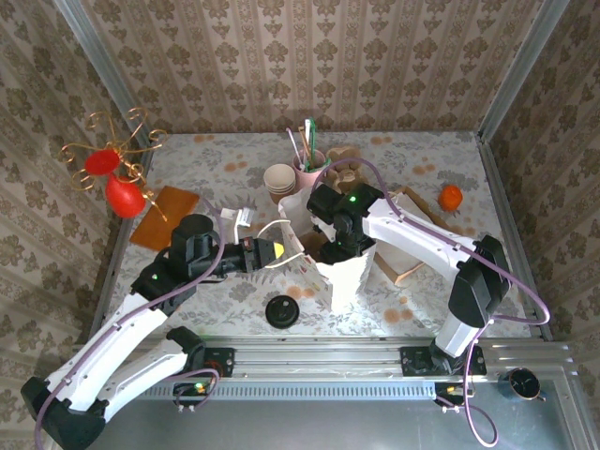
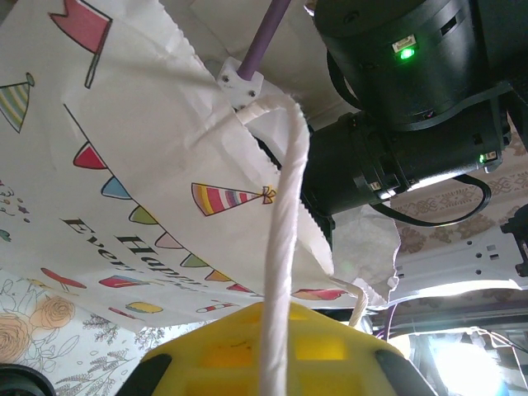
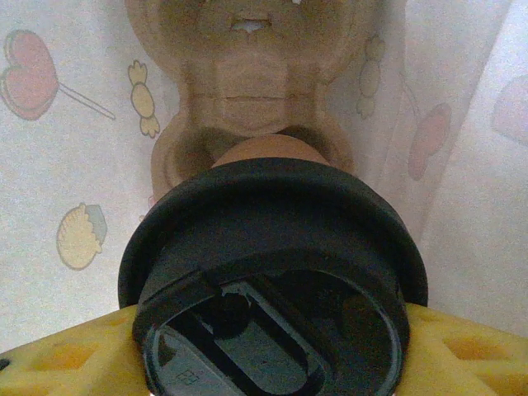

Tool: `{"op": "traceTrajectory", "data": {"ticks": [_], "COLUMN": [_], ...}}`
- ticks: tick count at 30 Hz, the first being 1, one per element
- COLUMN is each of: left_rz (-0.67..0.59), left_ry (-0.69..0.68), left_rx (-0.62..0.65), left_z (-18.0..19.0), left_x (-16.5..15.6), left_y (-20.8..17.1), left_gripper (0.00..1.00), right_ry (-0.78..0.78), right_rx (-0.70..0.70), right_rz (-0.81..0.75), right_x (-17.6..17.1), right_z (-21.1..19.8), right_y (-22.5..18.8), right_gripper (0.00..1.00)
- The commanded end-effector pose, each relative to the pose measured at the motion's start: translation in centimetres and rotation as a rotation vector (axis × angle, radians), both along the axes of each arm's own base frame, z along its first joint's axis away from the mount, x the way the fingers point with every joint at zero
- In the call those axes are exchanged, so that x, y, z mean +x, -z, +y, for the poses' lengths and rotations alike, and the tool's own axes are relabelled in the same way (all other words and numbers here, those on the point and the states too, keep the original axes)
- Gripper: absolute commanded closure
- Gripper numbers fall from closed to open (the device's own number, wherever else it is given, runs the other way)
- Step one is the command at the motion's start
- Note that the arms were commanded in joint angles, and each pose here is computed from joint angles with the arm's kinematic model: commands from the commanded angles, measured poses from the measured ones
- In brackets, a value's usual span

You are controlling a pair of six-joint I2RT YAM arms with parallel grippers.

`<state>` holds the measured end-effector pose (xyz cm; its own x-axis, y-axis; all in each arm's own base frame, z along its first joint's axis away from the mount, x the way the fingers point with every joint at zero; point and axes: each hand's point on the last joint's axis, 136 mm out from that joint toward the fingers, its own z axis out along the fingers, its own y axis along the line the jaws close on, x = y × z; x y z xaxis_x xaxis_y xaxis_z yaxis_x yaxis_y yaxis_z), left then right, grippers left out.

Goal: Pack the takeout coffee

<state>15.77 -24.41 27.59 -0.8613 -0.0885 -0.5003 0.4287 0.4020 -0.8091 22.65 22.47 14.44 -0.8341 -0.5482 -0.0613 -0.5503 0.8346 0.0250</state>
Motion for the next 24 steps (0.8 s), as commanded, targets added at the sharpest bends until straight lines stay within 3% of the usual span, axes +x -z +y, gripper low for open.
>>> {"op": "traceTrajectory", "data": {"ticks": [1, 24], "left_rz": [-0.014, -0.002], "left_ry": [0.006, 0.007], "left_rx": [-0.019, -0.011], "left_z": [-0.13, -0.04], "left_x": [-0.16, -0.31], "left_y": [-0.54, -0.31], "left_gripper": [1.0, 1.0], "right_ry": [0.021, 0.026], "right_rx": [-0.01, 0.0], "right_rz": [0.029, 0.03], "right_x": [-0.23, -0.12], "right_z": [-0.38, -0.16], "right_y": [0.9, 1.45], "right_gripper": [0.35, 0.35]}}
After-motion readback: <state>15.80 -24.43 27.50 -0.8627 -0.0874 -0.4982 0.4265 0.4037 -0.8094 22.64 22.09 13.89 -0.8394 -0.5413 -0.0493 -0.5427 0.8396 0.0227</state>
